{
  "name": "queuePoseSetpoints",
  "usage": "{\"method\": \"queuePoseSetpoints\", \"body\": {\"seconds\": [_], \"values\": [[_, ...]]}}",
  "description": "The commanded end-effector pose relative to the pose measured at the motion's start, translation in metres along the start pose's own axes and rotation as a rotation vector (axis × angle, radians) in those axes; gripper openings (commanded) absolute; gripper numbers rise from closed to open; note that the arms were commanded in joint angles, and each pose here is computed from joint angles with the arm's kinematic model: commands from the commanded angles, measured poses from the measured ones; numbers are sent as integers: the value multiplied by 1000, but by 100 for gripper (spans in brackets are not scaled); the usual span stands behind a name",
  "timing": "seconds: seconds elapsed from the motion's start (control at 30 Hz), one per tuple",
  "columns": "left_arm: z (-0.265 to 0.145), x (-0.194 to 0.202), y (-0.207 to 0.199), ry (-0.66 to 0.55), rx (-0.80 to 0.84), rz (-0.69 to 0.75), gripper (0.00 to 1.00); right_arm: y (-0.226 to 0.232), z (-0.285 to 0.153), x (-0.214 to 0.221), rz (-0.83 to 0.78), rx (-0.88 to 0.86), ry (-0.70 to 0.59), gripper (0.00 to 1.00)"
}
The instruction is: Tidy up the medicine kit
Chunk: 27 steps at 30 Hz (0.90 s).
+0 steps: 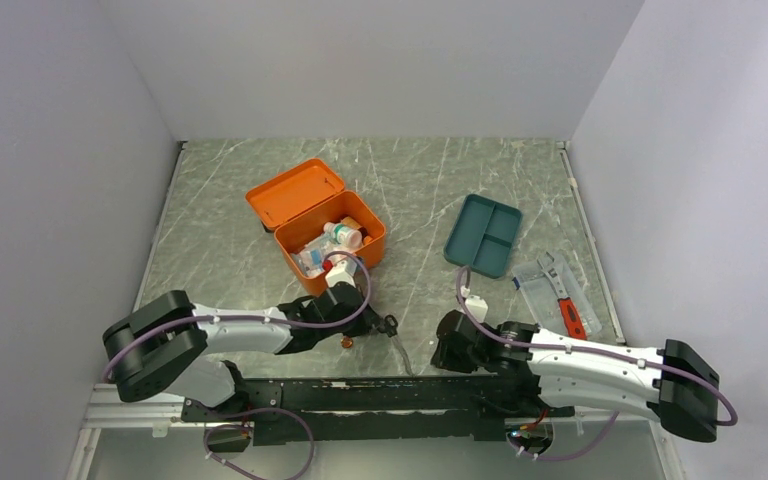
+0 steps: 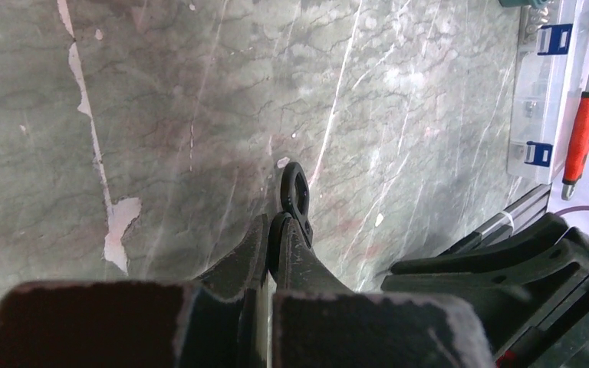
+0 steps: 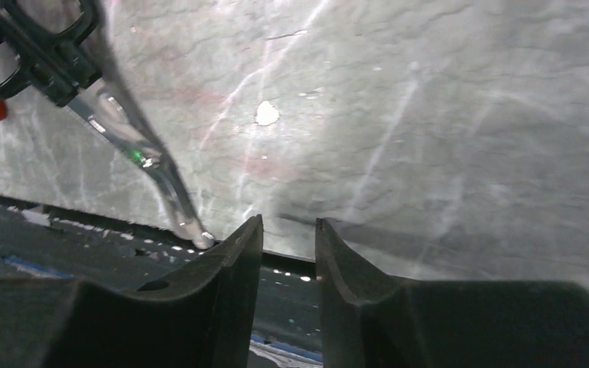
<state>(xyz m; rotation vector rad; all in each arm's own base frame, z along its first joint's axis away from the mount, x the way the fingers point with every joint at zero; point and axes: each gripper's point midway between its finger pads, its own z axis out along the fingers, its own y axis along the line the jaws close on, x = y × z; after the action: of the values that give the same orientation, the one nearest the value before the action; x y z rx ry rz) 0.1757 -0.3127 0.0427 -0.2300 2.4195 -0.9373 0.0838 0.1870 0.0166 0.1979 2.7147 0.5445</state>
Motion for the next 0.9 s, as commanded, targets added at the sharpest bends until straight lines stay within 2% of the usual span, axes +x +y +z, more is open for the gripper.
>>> {"method": "queuePoseSetpoints", "body": {"seconds": [0.0,0.33,0.47,0.87], "values": [[-10,8,19,41,-71,84,0,-39,-12,-11,-52,171,-61,37],[-47,-29,-25,-60,31,138,0,-25,-32,-39,-80,160,-161,42],[-76,-60,-50,-137,65,202,0,-18,-33,-44,-97,148,-173,43],[-136,-175,-73,-340,101,256,0,-14,-32,-45,-115,125,-179,43]]}}
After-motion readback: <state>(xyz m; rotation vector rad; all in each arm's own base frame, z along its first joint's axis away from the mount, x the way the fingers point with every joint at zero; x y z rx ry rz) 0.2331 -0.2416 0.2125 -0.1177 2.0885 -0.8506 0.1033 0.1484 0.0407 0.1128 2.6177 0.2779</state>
